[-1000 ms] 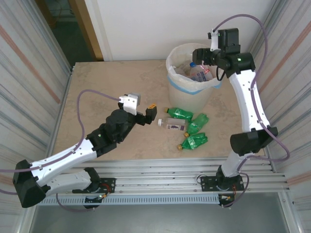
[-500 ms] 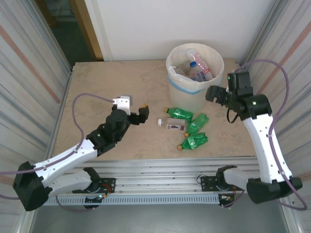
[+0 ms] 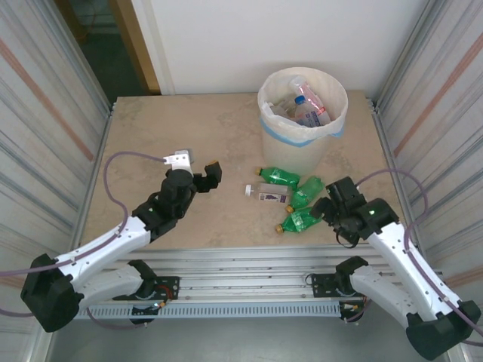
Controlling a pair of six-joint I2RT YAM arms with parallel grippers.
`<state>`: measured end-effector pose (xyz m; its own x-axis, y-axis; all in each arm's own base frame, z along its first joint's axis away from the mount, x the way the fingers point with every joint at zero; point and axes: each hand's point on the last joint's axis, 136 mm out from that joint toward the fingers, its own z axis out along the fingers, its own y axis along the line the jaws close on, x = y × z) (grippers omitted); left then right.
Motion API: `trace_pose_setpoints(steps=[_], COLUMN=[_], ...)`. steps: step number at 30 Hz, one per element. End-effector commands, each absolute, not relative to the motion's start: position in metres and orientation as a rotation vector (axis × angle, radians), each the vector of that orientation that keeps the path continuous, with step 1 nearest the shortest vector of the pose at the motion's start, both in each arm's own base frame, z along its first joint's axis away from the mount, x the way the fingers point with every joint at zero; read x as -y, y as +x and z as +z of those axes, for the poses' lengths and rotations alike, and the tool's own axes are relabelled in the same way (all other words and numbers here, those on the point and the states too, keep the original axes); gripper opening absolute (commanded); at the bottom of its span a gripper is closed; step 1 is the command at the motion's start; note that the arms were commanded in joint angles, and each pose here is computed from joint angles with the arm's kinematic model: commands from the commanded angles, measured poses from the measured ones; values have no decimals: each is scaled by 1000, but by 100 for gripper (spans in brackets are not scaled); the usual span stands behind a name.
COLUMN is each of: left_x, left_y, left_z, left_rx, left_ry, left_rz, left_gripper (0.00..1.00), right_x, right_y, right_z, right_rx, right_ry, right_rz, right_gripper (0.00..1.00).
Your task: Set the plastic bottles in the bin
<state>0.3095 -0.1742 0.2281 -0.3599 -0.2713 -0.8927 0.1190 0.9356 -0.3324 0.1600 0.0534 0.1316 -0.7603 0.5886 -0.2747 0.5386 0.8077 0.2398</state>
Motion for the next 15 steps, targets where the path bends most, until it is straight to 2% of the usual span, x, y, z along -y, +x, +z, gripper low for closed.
trace_pose_setpoints(steps=[1, 11, 15], left_x=[171, 174, 173], left_y=[310, 312, 311], left_z=[222, 206, 201], left_rx=[-1902, -1943, -1952], left_ry=[-151, -157, -161], left_rz=[-421, -423, -421], left_gripper=[99, 99, 99], right_x=[-71, -114, -119], right_y=[168, 200, 197], right_z=[118, 85, 68], right_rx=[-2606, -2695, -2757], right_ry=[1045, 1059, 1088], right_rz=[344, 403, 357], right_gripper=[98, 98, 98])
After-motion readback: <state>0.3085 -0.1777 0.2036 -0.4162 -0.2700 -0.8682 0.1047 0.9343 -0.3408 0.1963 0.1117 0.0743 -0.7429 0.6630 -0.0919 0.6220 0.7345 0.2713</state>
